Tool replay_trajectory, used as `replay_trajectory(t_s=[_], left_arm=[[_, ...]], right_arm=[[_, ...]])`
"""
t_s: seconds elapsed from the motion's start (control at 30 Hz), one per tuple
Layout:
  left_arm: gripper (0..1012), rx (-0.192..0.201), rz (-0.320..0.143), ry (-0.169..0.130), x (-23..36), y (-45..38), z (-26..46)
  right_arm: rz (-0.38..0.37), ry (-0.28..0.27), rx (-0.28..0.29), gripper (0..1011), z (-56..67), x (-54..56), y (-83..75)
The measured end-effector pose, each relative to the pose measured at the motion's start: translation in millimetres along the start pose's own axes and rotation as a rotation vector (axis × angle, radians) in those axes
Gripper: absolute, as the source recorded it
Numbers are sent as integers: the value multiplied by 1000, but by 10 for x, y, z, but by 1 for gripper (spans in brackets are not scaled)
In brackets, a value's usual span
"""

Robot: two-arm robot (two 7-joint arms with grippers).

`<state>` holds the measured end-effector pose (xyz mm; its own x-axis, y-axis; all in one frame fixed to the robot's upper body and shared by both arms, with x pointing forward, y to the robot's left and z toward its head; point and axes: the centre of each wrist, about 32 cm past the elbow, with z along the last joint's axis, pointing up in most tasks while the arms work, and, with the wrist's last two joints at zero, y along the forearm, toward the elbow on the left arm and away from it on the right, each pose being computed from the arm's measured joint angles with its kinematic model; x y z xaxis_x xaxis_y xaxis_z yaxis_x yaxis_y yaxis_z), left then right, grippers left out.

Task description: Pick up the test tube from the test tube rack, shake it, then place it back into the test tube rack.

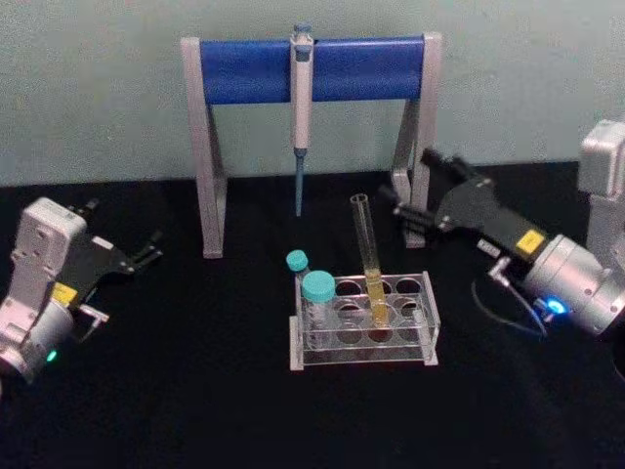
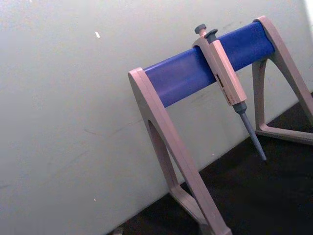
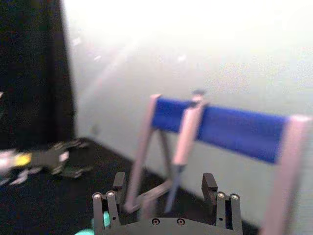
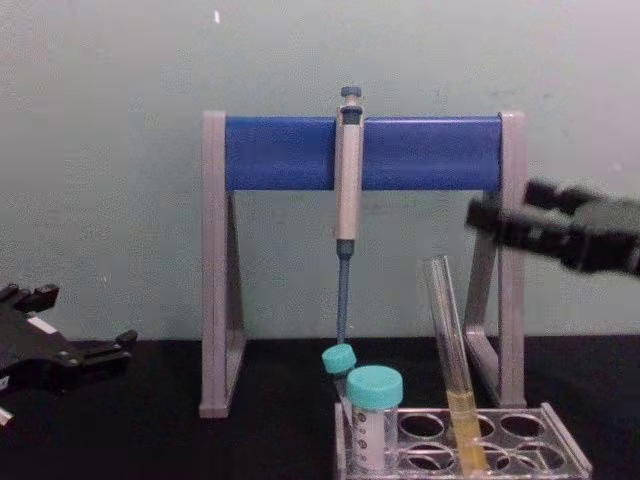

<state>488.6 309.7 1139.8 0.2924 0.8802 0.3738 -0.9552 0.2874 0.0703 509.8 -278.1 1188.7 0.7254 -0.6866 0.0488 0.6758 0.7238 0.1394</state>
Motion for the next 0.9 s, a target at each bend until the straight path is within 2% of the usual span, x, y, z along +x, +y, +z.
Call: replay_trajectory(t_s=[0.03, 0.07, 0.23, 0.27, 0.33, 0.43, 0.47, 0.5, 0.6, 0.67, 0.7, 0.9], left_arm=[[1001, 0, 0, 0, 0, 0, 0], [1001, 0, 0, 0, 0, 0, 0], [1001, 0, 0, 0, 0, 0, 0], [1001, 0, 0, 0, 0, 0, 0], [1001, 0, 0, 0, 0, 0, 0], [1001, 0, 0, 0, 0, 0, 0], [1002, 0, 0, 0, 0, 0, 0], [1001, 0, 0, 0, 0, 0, 0], [1001, 0, 0, 0, 0, 0, 0], [1001, 0, 0, 0, 0, 0, 0], [1001, 0, 0, 0, 0, 0, 0], [1001, 0, 0, 0, 0, 0, 0]], right_arm=[[-24, -6, 9, 1000, 11, -12, -9], [-82, -23, 20, 1000, 24, -45, -26], [-253, -89, 24, 1000, 9, -148, -64], [-304, -107, 14, 1000, -11, -176, -74], [-348, -119, -4, 1000, -35, -199, -81], [-420, -138, -61, 1000, -87, -238, -83], [-452, -144, -97, 1000, -119, -253, -83], [-452, -144, -97, 1000, -119, -253, -83], [-513, -146, -185, 1000, -203, -283, -80], [-526, -144, -216, 1000, -238, -292, -81], [-537, -141, -252, 1000, -282, -301, -83], [-548, -126, -338, 1000, -409, -333, -96]])
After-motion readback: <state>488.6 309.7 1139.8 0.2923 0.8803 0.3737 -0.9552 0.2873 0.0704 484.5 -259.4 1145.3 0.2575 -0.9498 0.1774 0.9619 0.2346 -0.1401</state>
